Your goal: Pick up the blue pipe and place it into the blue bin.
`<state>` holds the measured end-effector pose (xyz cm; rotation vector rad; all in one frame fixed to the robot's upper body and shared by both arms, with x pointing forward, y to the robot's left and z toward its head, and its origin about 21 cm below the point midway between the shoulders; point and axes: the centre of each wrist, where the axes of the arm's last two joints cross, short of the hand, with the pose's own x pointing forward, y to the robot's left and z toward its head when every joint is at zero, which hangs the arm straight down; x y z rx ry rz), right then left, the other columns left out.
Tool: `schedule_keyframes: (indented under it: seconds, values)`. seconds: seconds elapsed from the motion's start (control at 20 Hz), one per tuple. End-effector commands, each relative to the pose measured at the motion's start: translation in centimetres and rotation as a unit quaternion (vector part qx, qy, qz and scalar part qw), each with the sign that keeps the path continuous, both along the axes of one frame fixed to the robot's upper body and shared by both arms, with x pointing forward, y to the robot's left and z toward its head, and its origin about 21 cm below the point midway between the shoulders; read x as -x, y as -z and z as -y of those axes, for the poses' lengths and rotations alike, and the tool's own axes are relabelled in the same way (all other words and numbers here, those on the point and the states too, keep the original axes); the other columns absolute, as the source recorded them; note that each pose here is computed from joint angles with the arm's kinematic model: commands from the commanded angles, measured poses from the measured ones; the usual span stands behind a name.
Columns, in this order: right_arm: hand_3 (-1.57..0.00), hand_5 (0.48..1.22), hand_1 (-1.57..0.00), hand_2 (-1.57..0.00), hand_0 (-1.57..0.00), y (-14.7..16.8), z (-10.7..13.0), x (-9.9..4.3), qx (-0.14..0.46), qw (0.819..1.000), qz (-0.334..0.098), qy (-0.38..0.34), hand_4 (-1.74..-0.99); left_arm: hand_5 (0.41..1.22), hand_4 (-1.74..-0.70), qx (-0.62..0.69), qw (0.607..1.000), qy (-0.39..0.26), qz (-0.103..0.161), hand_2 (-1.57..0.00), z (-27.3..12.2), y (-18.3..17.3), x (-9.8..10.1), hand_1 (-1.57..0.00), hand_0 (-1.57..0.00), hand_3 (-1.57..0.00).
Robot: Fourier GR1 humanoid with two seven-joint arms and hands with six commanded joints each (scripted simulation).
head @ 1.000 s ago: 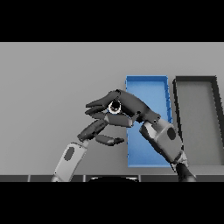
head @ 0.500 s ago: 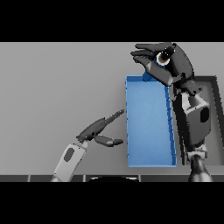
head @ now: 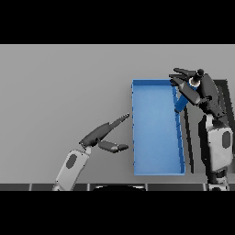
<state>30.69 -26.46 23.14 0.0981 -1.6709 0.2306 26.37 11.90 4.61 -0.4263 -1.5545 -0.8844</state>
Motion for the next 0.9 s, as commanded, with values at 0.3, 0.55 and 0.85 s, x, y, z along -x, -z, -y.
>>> schedule_keyframes:
  seconds: [0.3, 0.55, 0.85]
  values:
    - [-1.57, 1.221, -1.57, -1.57, -1.57, 6.6, 0.8, 3.5, 0.009, 0.987, -0.132, 0.091, -1.741, 0.425, -0.88, 0.008, 1.000, 0.003, 0.001, 0.00, 0.2, 0.1, 1.1, 0.00, 0.00, 0.00]
    - [-1.02, 1.221, -1.57, -1.57, -1.57, 9.6, -0.1, 4.6, 0.042, 0.966, -0.209, 0.144, -1.741, 0.420, -0.88, 0.005, 1.000, 0.003, 0.001, 0.00, 0.0, 0.3, 1.2, 0.00, 0.00, 0.00]
    - [-0.40, 1.221, -0.68, -0.68, -0.75, 11.4, 0.1, 4.0, 0.085, 0.938, -0.290, 0.168, -1.413, 0.425, -0.88, -0.003, 1.000, 0.000, -0.003, 0.00, -0.1, 0.0, 1.0, 0.00, 0.00, 0.00]
